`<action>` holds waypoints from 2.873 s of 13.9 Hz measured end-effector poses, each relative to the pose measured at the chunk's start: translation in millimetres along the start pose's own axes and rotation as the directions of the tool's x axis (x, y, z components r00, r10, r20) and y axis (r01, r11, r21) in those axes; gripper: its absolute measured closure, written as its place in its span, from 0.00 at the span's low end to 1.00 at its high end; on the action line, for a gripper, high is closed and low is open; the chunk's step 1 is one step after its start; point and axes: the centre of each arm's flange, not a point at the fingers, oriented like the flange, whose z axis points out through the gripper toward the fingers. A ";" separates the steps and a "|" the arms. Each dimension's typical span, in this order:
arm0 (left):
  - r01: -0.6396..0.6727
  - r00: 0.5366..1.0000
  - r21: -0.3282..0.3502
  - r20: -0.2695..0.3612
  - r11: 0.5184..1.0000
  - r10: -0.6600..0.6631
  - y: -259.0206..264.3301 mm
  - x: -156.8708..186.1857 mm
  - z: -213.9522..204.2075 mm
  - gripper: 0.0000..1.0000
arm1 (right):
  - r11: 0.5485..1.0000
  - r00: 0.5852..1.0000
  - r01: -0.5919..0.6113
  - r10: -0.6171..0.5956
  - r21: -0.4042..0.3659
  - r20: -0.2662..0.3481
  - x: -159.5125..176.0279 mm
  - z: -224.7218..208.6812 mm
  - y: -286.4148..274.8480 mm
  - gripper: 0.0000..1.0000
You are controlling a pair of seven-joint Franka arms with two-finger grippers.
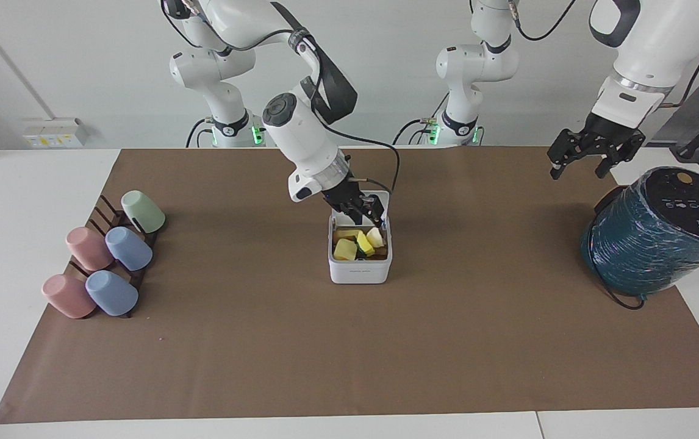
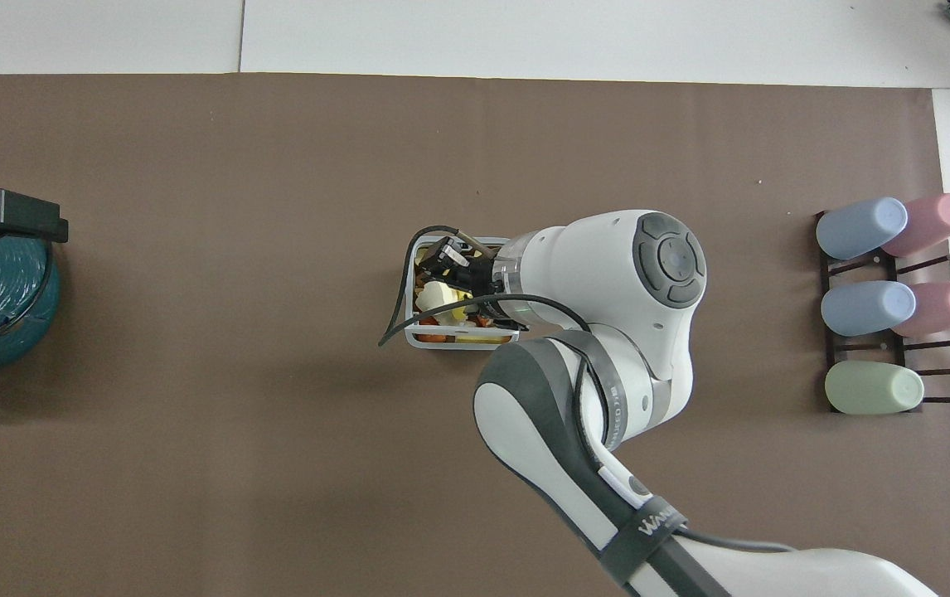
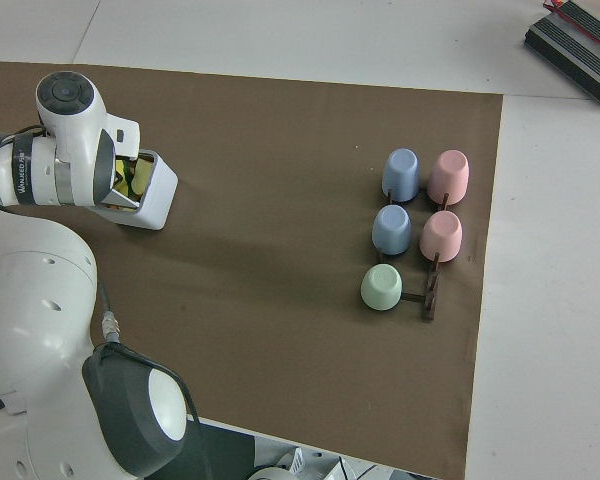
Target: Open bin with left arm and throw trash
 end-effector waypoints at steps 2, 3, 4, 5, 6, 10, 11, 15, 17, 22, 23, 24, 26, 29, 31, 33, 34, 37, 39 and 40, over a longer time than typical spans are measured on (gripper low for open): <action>-0.001 1.000 0.000 0.026 1.000 0.001 -0.9 -3.1 5.1 0.00 | 1.000 1.000 -0.002 0.002 0.005 -0.006 2.0 -1.6 -0.2 0.21; -0.001 0.999 0.000 0.032 1.000 0.001 -0.9 -3.9 7.2 0.00 | 1.000 1.000 -0.001 0.001 0.010 -0.011 4.4 -3.6 -0.3 0.21; -0.002 0.999 -0.001 0.036 1.000 0.002 0.0 -4.5 8.5 0.00 | 1.000 1.000 0.009 -0.009 0.016 -0.022 8.7 -7.6 0.1 0.15; -0.005 0.999 -0.001 0.041 1.000 0.005 1.5 -5.2 9.4 0.00 | 0.999 0.998 0.038 -0.037 0.016 -0.042 17.0 -14.6 2.1 0.03; -0.007 0.999 -0.001 0.044 1.000 0.007 2.8 -5.8 9.8 0.00 | 0.997 0.994 0.080 -0.079 0.002 -0.078 29.9 -24.8 6.0 0.00; -0.008 0.999 -0.001 0.049 1.000 0.008 3.1 -7.0 9.6 0.00 | 0.974 0.933 0.195 -0.222 -0.118 -0.285 93.7 -91.2 24.1 0.00; -0.008 0.999 -0.001 0.050 1.000 0.008 3.0 -7.1 9.6 0.00 | 0.967 0.915 0.205 -0.245 -0.154 -0.321 106.4 -108.6 29.7 0.00; -0.008 0.999 -0.001 0.051 1.000 0.008 3.0 -7.3 9.5 0.00 | 0.913 0.885 0.243 -0.347 -0.328 -0.311 136.0 -185.6 70.2 0.00; -0.008 0.999 -0.001 0.051 1.000 0.008 3.0 -7.4 9.6 0.00 | 0.895 0.895 0.239 -0.354 -0.378 -0.272 142.0 -223.3 96.0 0.00; -0.009 0.999 -0.002 0.052 1.000 0.009 3.8 -7.6 9.7 0.00 | 0.845 0.913 0.267 -0.376 -0.463 -0.160 143.3 -295.5 149.5 0.00; -0.010 0.999 -0.002 0.053 1.000 0.010 4.0 -7.6 9.9 0.00 | 0.835 0.915 0.279 -0.381 -0.475 -0.133 142.5 -312.3 157.6 0.00; -0.010 0.999 -0.002 0.053 1.000 0.010 4.2 -7.7 10.2 0.00 | 0.826 0.917 0.288 -0.383 -0.484 -0.107 142.8 -331.4 167.1 0.00; -0.010 0.998 -0.002 0.055 1.000 0.010 4.1 -7.8 10.9 0.00 | 0.815 0.923 0.302 -0.380 -0.494 -0.064 145.3 -365.3 189.3 0.00; -0.007 0.998 -0.001 0.059 1.000 0.007 2.3 -8.0 12.9 0.00 | 0.812 0.926 0.310 -0.376 -0.495 -0.038 141.0 -392.6 208.4 0.00; -0.007 0.998 -0.001 0.060 1.000 0.007 1.9 -8.3 13.6 0.00 | 0.809 0.925 0.317 -0.380 -0.495 -0.029 137.4 -391.8 206.2 0.00; -0.007 0.998 -0.002 0.066 1.000 0.007 1.9 -9.9 16.0 0.00 | 0.805 0.923 0.326 -0.385 -0.496 -0.019 135.4 -387.6 203.1 0.00; -0.007 0.998 -0.002 0.068 1.000 0.007 1.8 -10.8 16.7 0.00 | 0.804 0.922 0.329 -0.386 -0.496 -0.014 134.9 -385.2 202.4 0.00; -0.007 0.997 -0.002 0.071 1.000 0.007 1.8 -12.4 17.7 0.00 | 0.799 0.921 0.339 -0.390 -0.497 0.003 133.5 -377.0 200.5 0.00; -0.007 0.997 -0.002 0.071 1.000 0.007 1.8 -13.0 17.7 0.00 | 0.798 0.921 0.342 -0.391 -0.497 0.006 133.1 -375.3 200.0 0.00; -0.007 0.997 -0.002 0.071 1.000 0.007 1.7 -13.3 17.6 0.00 | 0.797 0.920 0.342 -0.391 -0.497 0.006 133.0 -375.2 199.9 0.00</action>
